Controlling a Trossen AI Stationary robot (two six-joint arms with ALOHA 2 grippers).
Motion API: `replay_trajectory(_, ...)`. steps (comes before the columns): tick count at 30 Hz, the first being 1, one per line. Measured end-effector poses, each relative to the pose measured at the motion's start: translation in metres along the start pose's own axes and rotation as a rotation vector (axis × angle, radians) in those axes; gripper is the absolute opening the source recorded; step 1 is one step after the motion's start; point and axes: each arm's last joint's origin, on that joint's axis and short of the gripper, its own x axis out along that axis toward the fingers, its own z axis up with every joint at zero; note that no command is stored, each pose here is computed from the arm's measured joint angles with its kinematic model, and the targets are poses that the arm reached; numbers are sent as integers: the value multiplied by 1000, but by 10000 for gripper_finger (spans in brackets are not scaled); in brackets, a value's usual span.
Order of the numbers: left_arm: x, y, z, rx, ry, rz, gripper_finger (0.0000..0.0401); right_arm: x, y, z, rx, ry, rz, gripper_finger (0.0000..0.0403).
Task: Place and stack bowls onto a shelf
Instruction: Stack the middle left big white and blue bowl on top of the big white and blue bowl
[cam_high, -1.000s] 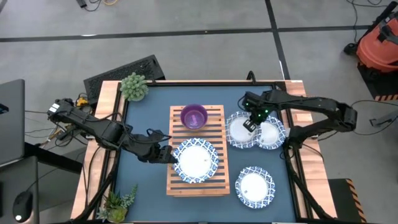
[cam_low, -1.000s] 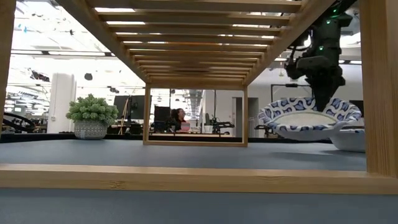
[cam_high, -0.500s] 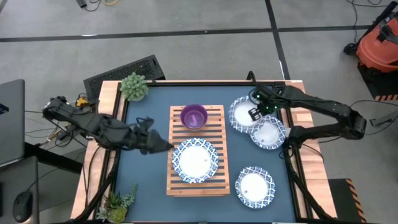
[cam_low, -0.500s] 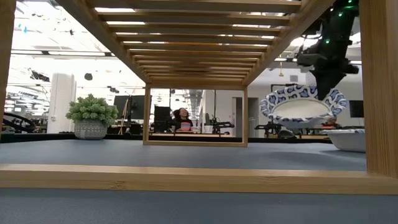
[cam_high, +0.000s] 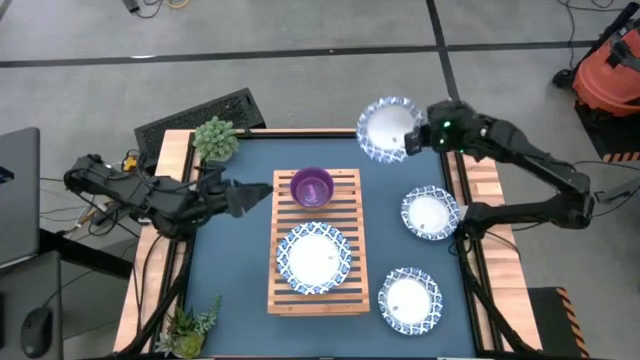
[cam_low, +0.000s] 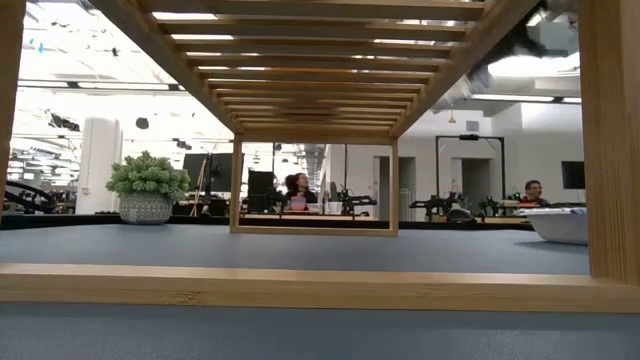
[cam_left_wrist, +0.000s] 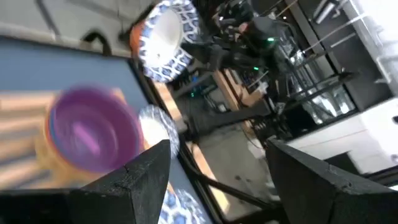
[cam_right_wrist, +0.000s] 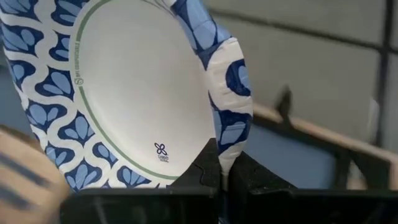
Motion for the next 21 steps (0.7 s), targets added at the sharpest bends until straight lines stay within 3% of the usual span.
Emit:
replay_trajectory(7, 11, -14, 16, 364, -170, -86, 247, -40, 28, 37, 25, -165, 233, 24)
replay_trajectory(12, 25, -21, 15, 631, -262, -103, 247, -50, 56, 48, 18, -221, 360, 24)
replay_trajectory(18, 44, -23, 2, 851, -305, -75, 247, -46, 94, 48, -8, -254, 483, 24)
replay_trajectory(21, 53, -21, -3, 885, -299, -54, 247, -42, 111, 47, -22, -274, 529, 24)
